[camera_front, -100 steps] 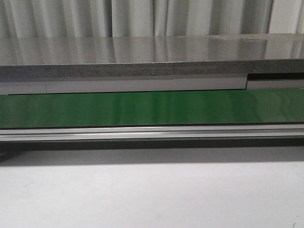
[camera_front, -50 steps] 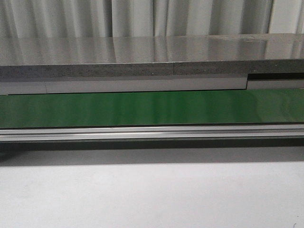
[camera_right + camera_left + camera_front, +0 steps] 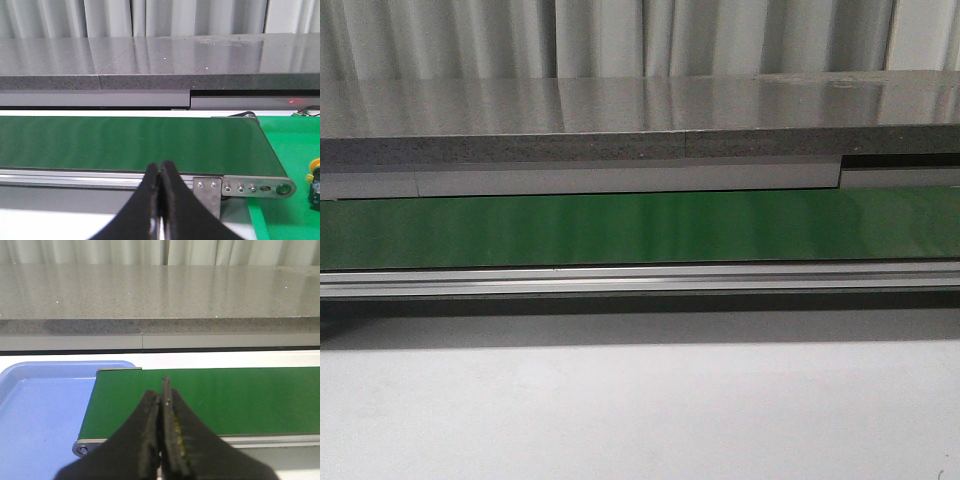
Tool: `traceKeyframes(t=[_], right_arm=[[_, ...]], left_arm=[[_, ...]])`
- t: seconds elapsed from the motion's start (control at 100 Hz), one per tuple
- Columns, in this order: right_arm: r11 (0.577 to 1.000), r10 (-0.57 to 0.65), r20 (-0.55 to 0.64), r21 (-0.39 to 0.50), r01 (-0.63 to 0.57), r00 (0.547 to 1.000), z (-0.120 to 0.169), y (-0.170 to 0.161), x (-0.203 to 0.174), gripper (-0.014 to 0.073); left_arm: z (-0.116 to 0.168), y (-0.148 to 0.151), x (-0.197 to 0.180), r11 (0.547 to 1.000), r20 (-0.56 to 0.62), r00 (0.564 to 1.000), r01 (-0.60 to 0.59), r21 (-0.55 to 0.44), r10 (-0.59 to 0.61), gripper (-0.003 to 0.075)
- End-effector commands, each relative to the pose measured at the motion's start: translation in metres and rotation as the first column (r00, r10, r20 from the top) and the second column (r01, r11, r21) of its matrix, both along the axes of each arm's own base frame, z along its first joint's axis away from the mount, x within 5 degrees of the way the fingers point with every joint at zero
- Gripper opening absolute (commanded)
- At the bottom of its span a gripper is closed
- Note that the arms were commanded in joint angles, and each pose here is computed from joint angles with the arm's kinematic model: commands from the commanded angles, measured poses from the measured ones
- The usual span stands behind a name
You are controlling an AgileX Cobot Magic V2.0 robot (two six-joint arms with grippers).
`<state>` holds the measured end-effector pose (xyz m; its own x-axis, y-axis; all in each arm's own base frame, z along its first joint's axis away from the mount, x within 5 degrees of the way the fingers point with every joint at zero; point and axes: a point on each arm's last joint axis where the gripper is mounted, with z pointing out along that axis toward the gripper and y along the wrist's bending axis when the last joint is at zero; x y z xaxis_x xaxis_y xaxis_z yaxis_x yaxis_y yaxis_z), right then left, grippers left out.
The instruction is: Move button from left to right
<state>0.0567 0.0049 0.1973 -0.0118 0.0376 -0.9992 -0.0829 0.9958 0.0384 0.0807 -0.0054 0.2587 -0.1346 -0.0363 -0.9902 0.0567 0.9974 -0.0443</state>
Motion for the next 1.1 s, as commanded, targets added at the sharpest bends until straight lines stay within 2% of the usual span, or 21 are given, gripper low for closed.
traceKeyframes(t=[0.0, 0.95, 1.09], right_arm=[[1.000, -0.006, 0.124, 0.000, 0.006, 0.992, 0.0142, -0.0007, -0.0028, -0.0066], [1.000, -0.006, 0.124, 0.000, 0.006, 0.992, 0.0142, -0.0007, -0.0028, -0.0066], [1.000, -0.006, 0.124, 0.000, 0.006, 0.992, 0.0142, -0.0007, -0.0028, -0.0066]], left_arm=[[0.0165, 0.0009, 0.0007, 1.000, 0.105, 0.994, -0.010, -0.016, 0.011, -0.0020], [0.0165, 0.0009, 0.0007, 1.000, 0.105, 0.994, -0.010, -0.016, 0.011, -0.0020], [0.0136, 0.0016, -0.0009, 0.998, 0.110, 0.994, -0.014, 0.061, 0.008, -0.0020]])
